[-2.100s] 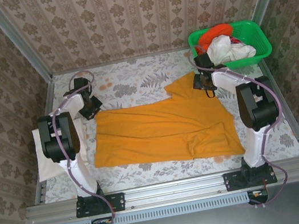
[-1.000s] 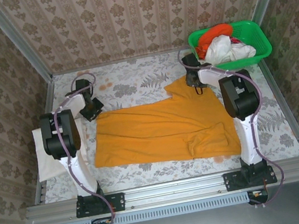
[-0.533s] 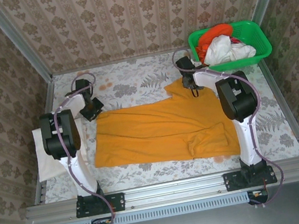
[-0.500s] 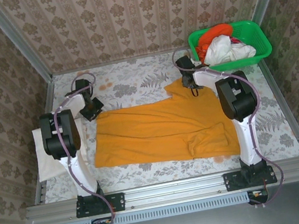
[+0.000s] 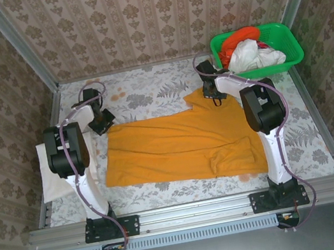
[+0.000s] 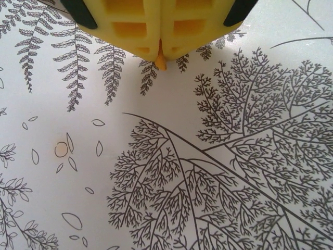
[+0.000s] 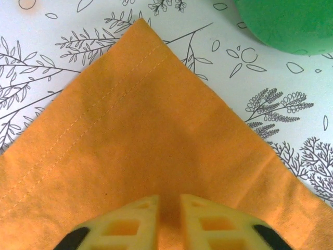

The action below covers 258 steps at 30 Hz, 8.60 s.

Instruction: Fold and stack the t-shirts

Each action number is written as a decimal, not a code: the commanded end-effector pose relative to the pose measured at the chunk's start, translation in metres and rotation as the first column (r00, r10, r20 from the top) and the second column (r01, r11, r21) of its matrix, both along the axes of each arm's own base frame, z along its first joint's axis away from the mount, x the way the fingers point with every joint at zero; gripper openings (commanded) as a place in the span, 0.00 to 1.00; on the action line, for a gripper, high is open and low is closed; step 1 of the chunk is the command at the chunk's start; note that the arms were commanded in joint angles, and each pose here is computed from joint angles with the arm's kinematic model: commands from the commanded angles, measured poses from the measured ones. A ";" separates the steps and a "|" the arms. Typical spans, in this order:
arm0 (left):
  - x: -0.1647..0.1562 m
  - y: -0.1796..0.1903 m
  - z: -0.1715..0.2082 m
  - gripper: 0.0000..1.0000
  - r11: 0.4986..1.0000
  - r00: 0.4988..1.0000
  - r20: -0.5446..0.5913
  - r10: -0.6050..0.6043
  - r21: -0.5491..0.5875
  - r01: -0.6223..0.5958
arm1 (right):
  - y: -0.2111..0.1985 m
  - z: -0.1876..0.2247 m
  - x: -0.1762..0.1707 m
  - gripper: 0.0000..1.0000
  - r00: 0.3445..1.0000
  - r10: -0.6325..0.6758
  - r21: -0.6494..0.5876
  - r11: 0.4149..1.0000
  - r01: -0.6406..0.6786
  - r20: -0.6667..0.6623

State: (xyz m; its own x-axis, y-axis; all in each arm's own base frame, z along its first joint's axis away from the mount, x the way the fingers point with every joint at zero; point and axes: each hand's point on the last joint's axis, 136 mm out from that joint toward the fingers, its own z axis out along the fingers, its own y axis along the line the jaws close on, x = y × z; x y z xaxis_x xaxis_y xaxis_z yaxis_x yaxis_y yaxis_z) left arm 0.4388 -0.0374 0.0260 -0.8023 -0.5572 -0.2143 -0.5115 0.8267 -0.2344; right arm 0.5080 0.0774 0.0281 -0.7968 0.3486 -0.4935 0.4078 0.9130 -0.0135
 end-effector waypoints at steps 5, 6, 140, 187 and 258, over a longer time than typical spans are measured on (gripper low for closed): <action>0.000 0.005 0.005 0.00 1.000 1.000 0.013 -0.007 -0.004 0.007 | 0.006 -0.013 -0.012 0.00 0.993 0.045 0.066 0.997 -0.038 -0.105; 0.000 0.006 0.005 0.00 1.000 1.000 0.012 -0.007 -0.003 0.007 | 0.007 -0.009 -0.011 0.00 0.994 0.046 0.066 0.997 -0.040 -0.094; -0.149 -0.015 0.086 0.94 0.996 0.961 0.261 -0.092 0.024 0.089 | -0.013 0.089 -0.274 0.65 0.995 0.077 -0.014 0.997 -0.076 0.062; -0.179 -0.025 0.008 0.94 0.999 0.999 0.020 -0.047 -0.020 0.047 | 0.064 0.025 -0.205 0.30 0.919 0.312 -0.028 0.944 -0.328 -0.243; -0.172 -0.017 0.016 0.93 0.998 0.997 0.070 -0.039 -0.041 0.042 | 0.127 0.084 -0.191 0.45 0.742 0.669 -0.022 0.742 -0.670 -0.040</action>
